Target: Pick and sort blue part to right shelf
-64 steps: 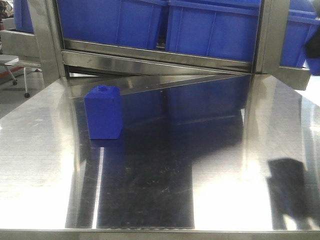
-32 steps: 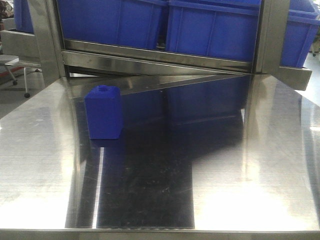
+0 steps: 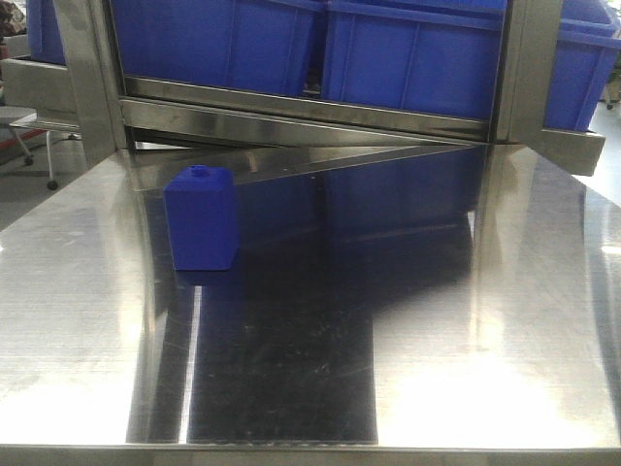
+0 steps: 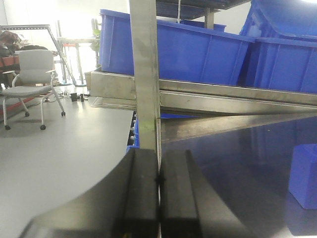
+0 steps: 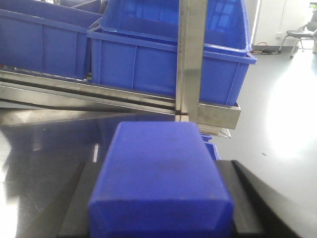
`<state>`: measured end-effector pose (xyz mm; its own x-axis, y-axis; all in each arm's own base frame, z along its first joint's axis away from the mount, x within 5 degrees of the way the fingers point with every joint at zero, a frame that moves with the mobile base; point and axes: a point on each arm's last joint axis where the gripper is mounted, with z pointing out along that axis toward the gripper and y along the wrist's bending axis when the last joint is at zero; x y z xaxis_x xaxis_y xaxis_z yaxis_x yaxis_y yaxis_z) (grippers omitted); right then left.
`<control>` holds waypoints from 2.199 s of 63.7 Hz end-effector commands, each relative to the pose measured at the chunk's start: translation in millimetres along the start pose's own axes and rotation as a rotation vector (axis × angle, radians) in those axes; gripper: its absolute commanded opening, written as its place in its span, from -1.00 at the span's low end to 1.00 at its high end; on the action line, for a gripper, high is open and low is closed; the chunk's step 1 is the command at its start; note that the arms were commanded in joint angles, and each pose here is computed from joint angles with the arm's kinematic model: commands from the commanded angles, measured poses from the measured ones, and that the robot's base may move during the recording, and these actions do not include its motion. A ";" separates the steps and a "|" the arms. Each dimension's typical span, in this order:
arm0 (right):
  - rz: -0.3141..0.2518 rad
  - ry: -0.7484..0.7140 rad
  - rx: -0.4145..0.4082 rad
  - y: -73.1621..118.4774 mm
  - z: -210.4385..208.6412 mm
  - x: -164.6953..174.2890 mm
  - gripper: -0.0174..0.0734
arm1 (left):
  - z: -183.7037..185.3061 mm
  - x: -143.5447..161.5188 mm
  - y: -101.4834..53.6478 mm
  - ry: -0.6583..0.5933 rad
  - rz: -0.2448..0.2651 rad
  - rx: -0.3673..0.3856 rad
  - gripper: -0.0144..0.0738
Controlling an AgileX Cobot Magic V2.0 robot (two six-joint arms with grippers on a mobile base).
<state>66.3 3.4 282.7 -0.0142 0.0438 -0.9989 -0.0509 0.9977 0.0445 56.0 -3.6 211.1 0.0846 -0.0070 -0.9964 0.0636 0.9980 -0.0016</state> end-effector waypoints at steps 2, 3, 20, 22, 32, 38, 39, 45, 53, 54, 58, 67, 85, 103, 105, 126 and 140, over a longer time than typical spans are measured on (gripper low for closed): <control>-0.021 -0.112 0.002 0.4 -1.5 -17.6 0.27 | -1.4 -0.9 0.8 -0.080 -0.016 -0.010 -0.37; -0.021 -0.112 0.002 0.4 -1.5 -17.6 0.27 | -1.4 -0.9 0.8 -0.080 -0.016 -0.010 -0.37; -0.021 -0.112 0.002 0.4 -1.5 -17.6 0.27 | -1.4 -0.9 0.8 -0.080 -0.016 -0.010 -0.37; -0.021 -0.112 0.002 0.4 -1.5 -17.6 0.27 | -1.4 -0.9 0.8 -0.080 -0.016 -0.010 -0.37; -0.021 -0.112 0.002 0.4 -1.5 -17.6 0.27 | -1.4 -0.9 0.8 -0.080 -0.016 -0.010 -0.37; -0.021 -0.112 0.002 0.4 -1.5 -17.6 0.27 | -1.4 -0.9 0.8 -0.080 -0.016 -0.010 -0.37; -0.021 -0.112 0.002 0.4 -1.5 -17.6 0.27 | -1.4 -0.9 0.8 -0.080 -0.016 -0.010 -0.37; -0.021 -0.112 0.002 0.4 -1.5 -17.6 0.27 | -1.4 -0.9 0.8 -0.080 -0.016 -0.010 -0.37; -0.021 -0.112 0.002 0.4 -1.5 -17.6 0.27 | -1.4 -0.9 0.8 -0.080 -0.016 -0.010 -0.37; -0.021 -0.112 0.002 0.4 -1.5 -17.6 0.27 | -1.4 -0.9 0.8 -0.080 -0.016 -0.010 -0.37; -0.021 -0.112 0.002 0.4 -1.5 -17.6 0.27 | -1.4 -0.9 0.8 -0.080 -0.016 -0.010 -0.37; -0.021 -0.112 0.002 0.4 -1.5 -17.6 0.27 | -1.4 -0.9 0.8 -0.080 -0.016 -0.010 -0.37; -0.021 -0.112 0.002 0.4 -1.5 -17.6 0.27 | -2.3 -10.0 0.2 -0.054 -0.016 -0.004 -0.37; -0.021 -0.112 0.002 0.4 -1.5 -17.6 0.27 | -15.9 -63.3 -3.2 -0.021 -0.066 0.033 -0.37; -0.021 -0.112 0.002 0.4 -1.5 -17.6 0.27 | -16.9 -67.5 -3.5 -0.017 -0.066 0.035 -0.37; -0.021 -0.112 0.002 0.4 -1.5 -17.6 0.27 | 9.9 -86.0 -4.3 0.151 -0.073 0.040 -0.37; -0.021 -0.112 0.002 0.4 -1.5 -17.6 0.27 | 42.8 -97.0 -9.4 0.273 -0.076 0.091 0.02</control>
<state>66.3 3.4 282.6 -0.0158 0.0433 -0.9989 -0.0508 0.9977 0.0440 77.1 -11.0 289.8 -0.2472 -0.0281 -0.9686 0.1193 0.9911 -0.0592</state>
